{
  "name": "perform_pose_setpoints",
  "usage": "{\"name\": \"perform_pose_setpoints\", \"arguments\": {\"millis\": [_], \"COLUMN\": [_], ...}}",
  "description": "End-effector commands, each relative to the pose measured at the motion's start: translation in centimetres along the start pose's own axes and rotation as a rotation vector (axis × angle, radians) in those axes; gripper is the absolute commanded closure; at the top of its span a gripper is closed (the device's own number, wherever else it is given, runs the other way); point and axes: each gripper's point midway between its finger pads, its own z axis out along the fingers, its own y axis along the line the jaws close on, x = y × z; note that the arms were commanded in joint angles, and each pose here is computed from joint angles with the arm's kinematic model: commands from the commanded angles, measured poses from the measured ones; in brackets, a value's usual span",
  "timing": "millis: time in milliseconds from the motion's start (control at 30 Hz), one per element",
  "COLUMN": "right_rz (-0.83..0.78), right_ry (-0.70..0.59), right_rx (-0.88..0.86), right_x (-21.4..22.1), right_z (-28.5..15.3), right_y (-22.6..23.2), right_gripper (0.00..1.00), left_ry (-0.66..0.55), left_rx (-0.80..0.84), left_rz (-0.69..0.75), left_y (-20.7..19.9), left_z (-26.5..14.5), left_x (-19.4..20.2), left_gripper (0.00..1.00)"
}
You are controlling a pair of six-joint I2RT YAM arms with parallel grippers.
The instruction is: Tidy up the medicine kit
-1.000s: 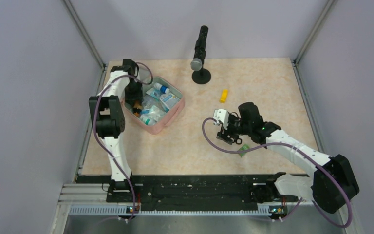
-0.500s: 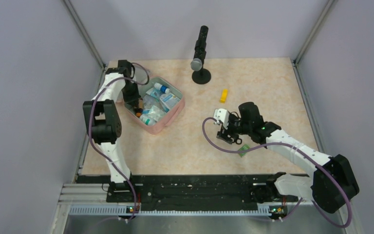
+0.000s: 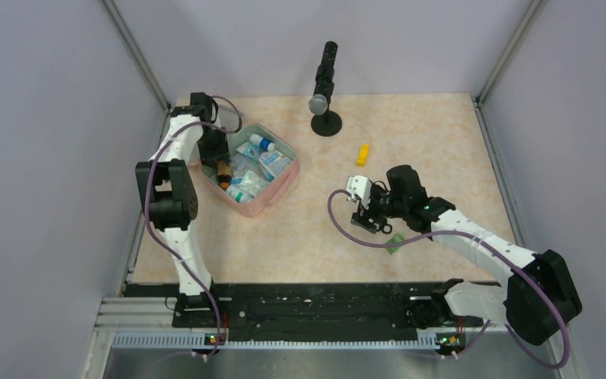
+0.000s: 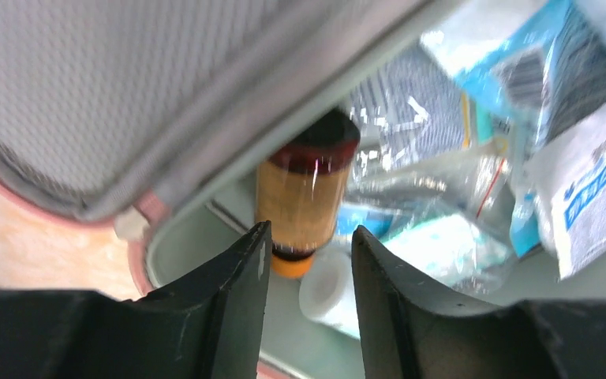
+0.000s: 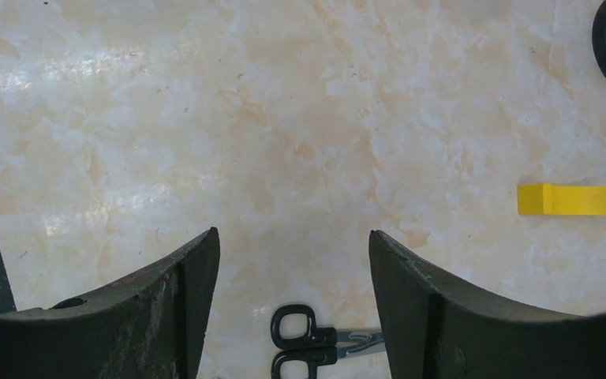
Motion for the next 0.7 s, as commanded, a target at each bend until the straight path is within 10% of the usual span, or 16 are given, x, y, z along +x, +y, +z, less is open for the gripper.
{"name": "perform_pose_setpoints", "arguments": {"millis": [0,533,667], "right_rz": [0.003,0.000,0.006], "right_ry": [-0.036,-0.038,-0.041], "right_rx": [0.010,0.008,0.009], "right_x": [-1.0,-1.0,-1.0], "right_z": [0.0,0.0,0.1], "right_y": [-0.6,-0.5,-0.5], "right_gripper": [0.31,0.31,0.31], "left_ry": [-0.093,0.001,0.019], "left_rx": [-0.016,-0.002,0.044], "left_rz": [0.064,0.055,0.081], "left_y": [0.2,0.3,-0.5], "left_z": [1.0,3.5,3.3], "left_x": [-4.0,-1.3,-0.6], "left_gripper": [0.52,0.56,0.44]}}
